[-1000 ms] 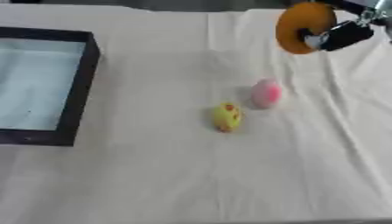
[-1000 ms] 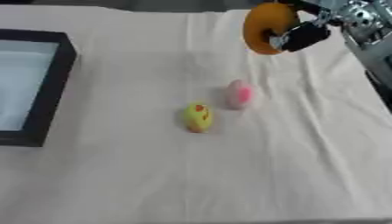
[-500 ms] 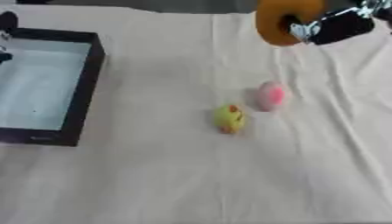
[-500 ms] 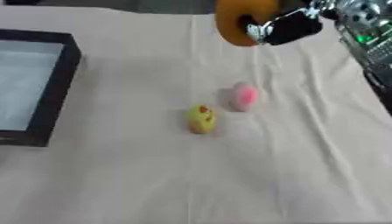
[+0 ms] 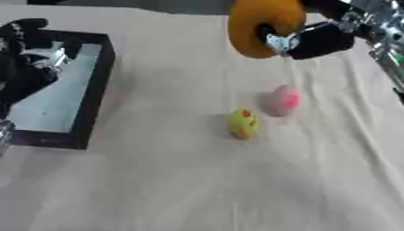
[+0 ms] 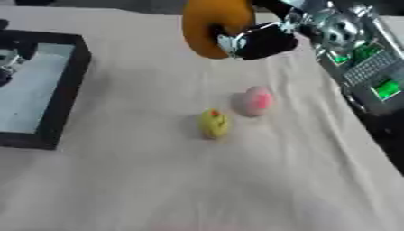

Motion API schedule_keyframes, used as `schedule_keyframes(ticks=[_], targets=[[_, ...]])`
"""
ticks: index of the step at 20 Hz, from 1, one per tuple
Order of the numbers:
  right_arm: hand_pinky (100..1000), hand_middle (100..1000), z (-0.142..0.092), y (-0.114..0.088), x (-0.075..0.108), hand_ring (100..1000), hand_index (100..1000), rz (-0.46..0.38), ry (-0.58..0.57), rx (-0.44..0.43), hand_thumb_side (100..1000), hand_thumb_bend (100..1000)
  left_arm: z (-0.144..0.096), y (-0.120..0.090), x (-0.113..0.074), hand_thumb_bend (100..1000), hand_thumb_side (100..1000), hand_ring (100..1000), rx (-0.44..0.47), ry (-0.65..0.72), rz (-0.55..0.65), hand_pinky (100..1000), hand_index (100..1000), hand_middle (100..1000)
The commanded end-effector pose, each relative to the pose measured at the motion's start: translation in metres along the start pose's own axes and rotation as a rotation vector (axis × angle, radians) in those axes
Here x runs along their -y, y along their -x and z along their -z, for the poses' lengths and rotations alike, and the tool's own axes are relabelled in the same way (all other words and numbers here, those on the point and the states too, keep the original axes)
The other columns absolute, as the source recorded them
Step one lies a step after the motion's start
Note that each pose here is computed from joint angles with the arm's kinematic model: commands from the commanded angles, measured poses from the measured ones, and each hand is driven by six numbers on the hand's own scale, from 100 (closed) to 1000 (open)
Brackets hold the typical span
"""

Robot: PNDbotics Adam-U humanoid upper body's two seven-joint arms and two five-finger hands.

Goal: Pick up the objects with one hand, pass them to the other hand, and then place them into the box on the other side of the table.

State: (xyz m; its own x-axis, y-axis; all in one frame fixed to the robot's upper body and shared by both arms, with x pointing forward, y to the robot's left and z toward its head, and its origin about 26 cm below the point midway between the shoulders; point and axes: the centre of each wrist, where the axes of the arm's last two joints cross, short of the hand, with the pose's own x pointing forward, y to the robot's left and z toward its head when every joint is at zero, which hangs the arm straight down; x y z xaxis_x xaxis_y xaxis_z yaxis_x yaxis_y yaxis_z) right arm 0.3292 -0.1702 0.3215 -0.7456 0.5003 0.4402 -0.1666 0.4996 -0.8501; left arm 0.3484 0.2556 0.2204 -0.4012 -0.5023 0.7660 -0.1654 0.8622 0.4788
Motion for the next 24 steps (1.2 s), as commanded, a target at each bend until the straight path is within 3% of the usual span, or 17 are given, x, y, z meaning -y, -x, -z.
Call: schedule_keyframes(ticks=[1,13,24], targets=[[791,484,0.004,-0.016,-0.001,664,539,0.01,0.02,0.056,100,100,0.002,-0.013,0.002,595,426,745,0.059,0.039,0.029,680,823,669],[798,488,0.043,-0.046,-0.021,663,547,-0.09,-0.159,0.141,100,100,0.0,-0.02,0.028,669,426,757,0.199,0.267,0.043,696,856,681],[799,488,0.064,-0.061,-0.032,660,548,-0.143,-0.256,0.191,100,100,-0.003,-0.032,0.045,686,421,752,0.27,0.302,0.046,697,884,676]])
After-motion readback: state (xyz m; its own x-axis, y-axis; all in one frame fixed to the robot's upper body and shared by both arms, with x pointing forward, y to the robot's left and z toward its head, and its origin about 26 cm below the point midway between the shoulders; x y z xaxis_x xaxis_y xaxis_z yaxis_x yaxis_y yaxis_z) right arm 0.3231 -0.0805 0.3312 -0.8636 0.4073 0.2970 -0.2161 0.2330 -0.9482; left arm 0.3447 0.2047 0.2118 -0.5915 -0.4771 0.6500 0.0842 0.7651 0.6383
